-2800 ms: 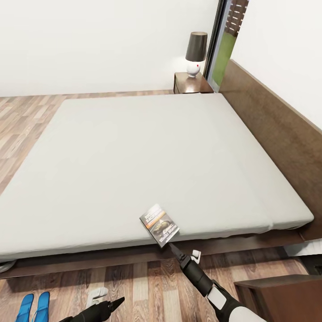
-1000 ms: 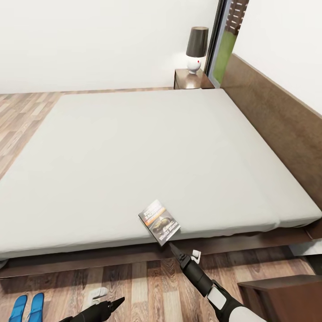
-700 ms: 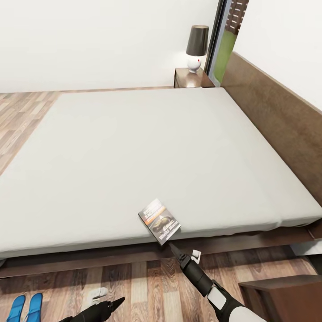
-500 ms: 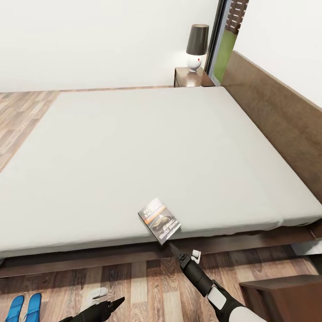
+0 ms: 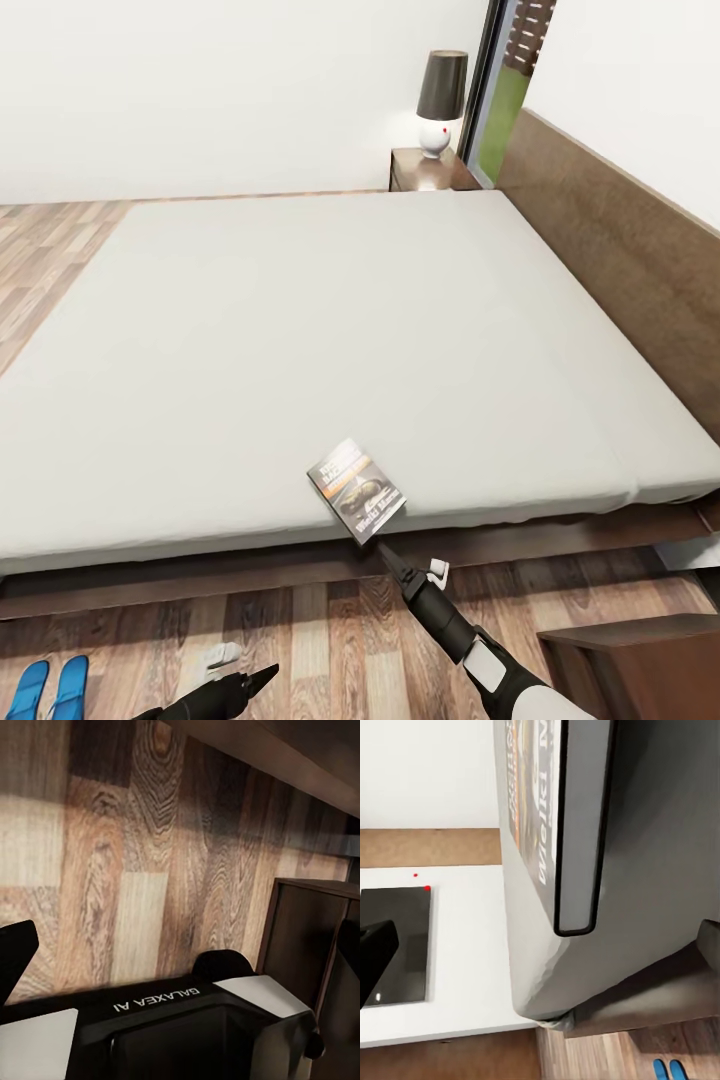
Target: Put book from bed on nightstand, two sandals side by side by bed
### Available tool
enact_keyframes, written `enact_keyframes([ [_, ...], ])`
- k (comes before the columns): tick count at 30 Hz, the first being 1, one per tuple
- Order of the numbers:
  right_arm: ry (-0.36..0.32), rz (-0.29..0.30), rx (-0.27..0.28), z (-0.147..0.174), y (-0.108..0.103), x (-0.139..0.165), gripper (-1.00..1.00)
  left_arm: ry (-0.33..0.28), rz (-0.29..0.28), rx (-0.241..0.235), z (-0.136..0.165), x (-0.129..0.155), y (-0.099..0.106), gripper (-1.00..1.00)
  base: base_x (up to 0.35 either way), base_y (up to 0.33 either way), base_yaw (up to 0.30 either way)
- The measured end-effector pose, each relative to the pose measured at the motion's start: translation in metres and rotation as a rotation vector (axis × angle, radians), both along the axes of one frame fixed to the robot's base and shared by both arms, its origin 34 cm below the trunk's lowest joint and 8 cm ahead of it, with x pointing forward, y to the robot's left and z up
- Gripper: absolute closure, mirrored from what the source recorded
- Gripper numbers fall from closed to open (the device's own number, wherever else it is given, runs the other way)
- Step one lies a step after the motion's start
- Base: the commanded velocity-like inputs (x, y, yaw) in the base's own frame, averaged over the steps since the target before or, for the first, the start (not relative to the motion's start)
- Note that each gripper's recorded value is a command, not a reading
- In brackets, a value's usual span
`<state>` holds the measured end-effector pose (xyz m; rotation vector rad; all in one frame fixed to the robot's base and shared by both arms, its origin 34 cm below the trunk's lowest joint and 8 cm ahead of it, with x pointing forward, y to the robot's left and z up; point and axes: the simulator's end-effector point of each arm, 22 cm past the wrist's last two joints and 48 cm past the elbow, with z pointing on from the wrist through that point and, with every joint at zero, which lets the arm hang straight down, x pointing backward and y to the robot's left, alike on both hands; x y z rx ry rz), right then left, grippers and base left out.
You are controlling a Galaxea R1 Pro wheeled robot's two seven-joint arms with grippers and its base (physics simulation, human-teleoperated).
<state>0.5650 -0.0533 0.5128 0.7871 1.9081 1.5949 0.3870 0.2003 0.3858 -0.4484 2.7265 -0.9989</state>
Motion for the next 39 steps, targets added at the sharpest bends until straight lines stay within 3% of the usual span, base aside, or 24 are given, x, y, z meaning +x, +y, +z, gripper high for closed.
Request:
enact_keyframes([
  [39, 0.0, 0.0, 0.0, 0.0, -0.0002, 0.0, -1.0, 0.001, 0.001, 0.004, -0.0006, -0.0002, 0.0008, -1.0, 0.024, 0.043, 0.0],
])
